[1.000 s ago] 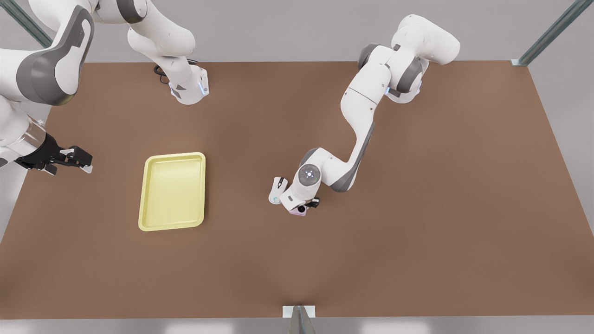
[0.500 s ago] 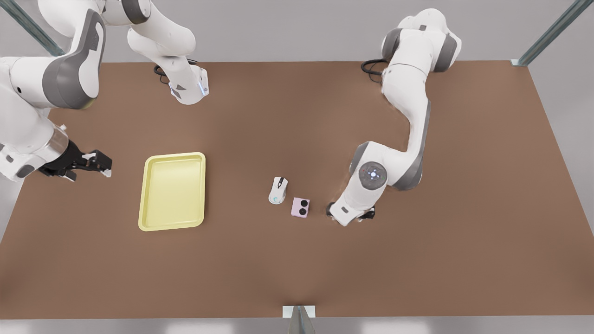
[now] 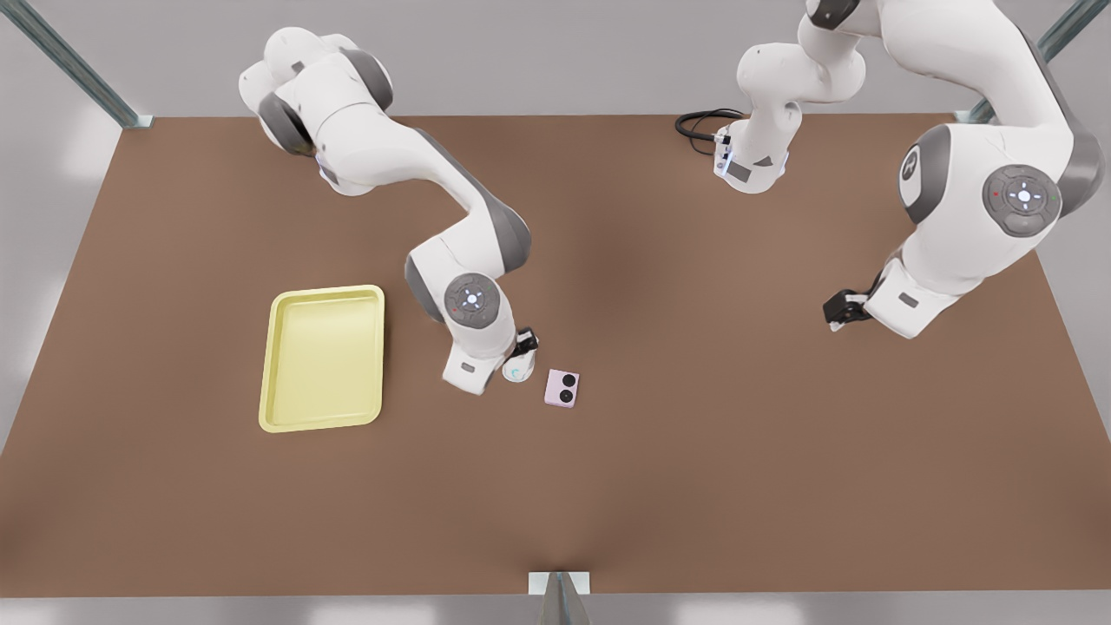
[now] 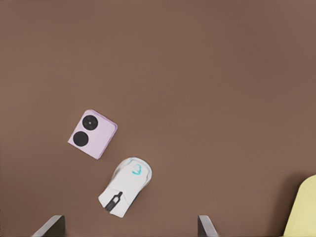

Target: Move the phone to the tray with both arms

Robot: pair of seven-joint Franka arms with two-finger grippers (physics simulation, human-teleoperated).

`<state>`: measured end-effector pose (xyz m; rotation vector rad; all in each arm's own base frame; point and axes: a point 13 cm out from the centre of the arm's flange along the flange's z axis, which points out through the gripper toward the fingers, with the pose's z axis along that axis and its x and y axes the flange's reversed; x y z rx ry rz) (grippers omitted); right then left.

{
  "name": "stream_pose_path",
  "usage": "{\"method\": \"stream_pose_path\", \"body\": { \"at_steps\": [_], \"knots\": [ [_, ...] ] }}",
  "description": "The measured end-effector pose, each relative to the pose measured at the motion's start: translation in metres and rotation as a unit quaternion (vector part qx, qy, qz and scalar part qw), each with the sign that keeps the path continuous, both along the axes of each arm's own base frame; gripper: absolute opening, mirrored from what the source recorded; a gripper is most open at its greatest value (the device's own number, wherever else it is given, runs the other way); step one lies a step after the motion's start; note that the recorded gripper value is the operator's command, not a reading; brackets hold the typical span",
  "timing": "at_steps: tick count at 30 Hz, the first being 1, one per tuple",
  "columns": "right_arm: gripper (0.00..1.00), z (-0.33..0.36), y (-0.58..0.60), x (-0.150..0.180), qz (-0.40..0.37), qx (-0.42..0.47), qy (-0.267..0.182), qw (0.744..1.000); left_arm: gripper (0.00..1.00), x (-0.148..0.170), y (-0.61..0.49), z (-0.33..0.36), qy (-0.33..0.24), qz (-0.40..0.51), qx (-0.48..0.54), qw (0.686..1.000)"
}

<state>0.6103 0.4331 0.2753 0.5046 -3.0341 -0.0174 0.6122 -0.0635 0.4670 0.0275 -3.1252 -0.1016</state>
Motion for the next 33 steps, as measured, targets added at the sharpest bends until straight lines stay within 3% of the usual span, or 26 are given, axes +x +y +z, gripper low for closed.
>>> {"method": "stream_pose_path", "body": {
  "at_steps": [9, 17, 23, 33],
  "knots": [
    [1.0, -0.119, 0.084, -0.028, -0.118, -0.012, -0.024, 0.993, 1.0, -0.007, 0.0, -0.004, 0.018, -0.025, 0.001, 1.0],
    [1.0, -0.126, 0.097, -0.026, -0.226, 0.0, -0.039, 0.973, 1.0, -0.009, -0.001, -0.005, 0.023, -0.039, 0.0, 0.999],
    [1.0, -0.173, 0.096, -0.034, -0.268, -0.024, -0.047, 0.962, 1.0, -0.009, -0.001, -0.008, 0.026, -0.046, 0.001, 0.999],
    [1.0, -0.21, 0.109, -0.021, -0.337, 0.004, -0.042, 0.941, 1.0, -0.008, 0.0, -0.011, 0.029, -0.053, 0.001, 0.998]
  ]
}}
